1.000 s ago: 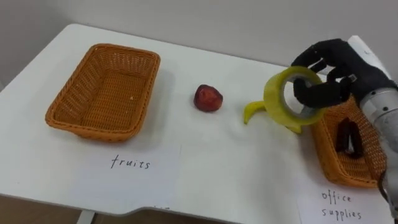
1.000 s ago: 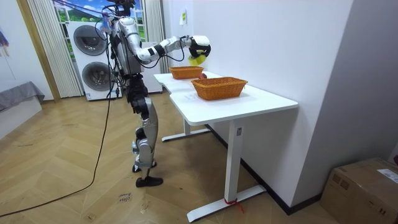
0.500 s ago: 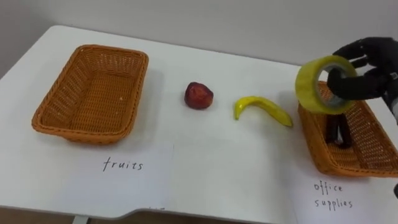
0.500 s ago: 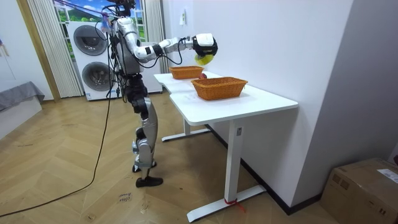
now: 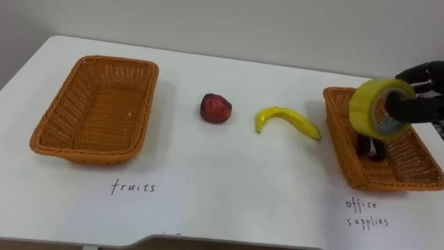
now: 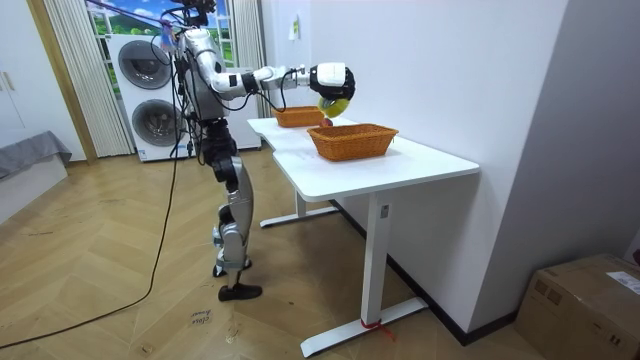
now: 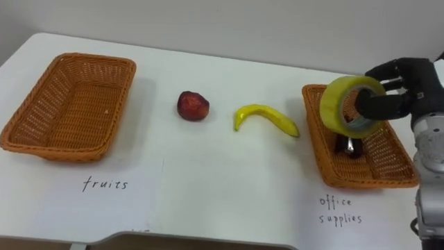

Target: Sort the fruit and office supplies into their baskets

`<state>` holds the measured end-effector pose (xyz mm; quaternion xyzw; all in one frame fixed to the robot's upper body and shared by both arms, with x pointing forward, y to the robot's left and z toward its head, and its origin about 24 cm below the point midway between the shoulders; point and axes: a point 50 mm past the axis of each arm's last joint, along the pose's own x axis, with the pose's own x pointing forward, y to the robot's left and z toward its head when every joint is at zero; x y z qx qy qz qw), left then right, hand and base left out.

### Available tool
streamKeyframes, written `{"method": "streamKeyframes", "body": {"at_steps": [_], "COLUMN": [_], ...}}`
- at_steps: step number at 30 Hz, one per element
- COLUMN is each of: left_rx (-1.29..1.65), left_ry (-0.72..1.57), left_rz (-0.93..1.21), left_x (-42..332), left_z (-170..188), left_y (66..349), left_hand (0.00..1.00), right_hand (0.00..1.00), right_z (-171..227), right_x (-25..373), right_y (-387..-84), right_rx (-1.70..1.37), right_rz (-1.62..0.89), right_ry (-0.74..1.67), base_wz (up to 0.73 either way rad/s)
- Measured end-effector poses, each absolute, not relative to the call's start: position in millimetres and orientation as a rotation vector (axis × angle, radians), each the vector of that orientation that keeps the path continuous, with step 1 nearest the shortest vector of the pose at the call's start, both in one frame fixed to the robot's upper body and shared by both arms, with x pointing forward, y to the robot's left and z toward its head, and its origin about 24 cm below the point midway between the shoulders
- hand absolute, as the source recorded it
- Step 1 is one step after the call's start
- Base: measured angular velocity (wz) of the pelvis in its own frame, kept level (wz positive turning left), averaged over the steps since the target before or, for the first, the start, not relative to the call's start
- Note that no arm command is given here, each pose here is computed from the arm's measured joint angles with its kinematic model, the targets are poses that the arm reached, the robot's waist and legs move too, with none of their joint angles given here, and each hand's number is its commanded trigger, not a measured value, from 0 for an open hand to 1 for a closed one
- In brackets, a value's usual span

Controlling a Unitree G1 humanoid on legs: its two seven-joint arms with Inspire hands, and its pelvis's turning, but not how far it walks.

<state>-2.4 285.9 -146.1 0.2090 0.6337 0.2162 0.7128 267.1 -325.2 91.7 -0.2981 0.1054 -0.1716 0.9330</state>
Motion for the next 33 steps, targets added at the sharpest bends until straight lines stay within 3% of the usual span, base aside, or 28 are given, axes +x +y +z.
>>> {"method": "streamKeyframes", "body": {"at_steps": [5,6,7,9,10,11,12,33], "left_rx": [0.463,0.462,0.462,0.461,0.457,0.455,0.452,0.438], "left_ry": [1.412,1.415,1.417,1.422,1.428,1.43,1.433,1.468], "left_rz": [0.475,0.474,0.473,0.472,0.468,0.466,0.463,0.453], "left_x": [-4.4,-5.2,-5.9,-7.0,-7.8,-8.1,-8.6,-12.4], "left_z": [-145.7,-145.8,-145.8,-145.9,-146.0,-146.1,-146.2,-149.0], "left_y": [287.5,287.4,287.3,287.2,287.0,286.9,286.7,284.4], "left_hand": [0.0,0.0,0.0,0.0,0.0,0.0,0.0,0.0], "right_hand": [1.0,0.88,0.85,0.64,0.46,0.18,0.0,0.0], "right_z": [79.7,76.1,74.0,72.3,71.7,71.4,70.6,66.7], "right_x": [265.4,265.0,264.7,264.3,264.1,264.1,263.9,262.3], "right_y": [-329.4,-329.9,-330.3,-331.1,-331.3,-331.5,-331.8,-335.1], "right_rx": [-0.595,-0.593,-0.592,-0.591,-0.591,-0.59,-0.59,-0.71], "right_rz": [-0.351,-0.347,-0.346,-0.347,-0.347,-0.347,-0.348,-0.334], "right_ry": [0.271,0.287,0.296,0.305,0.307,0.309,0.313,0.358], "base_wz": [-0.01,0.0,0.0,0.0,0.0,0.0,0.0,0.0]}}
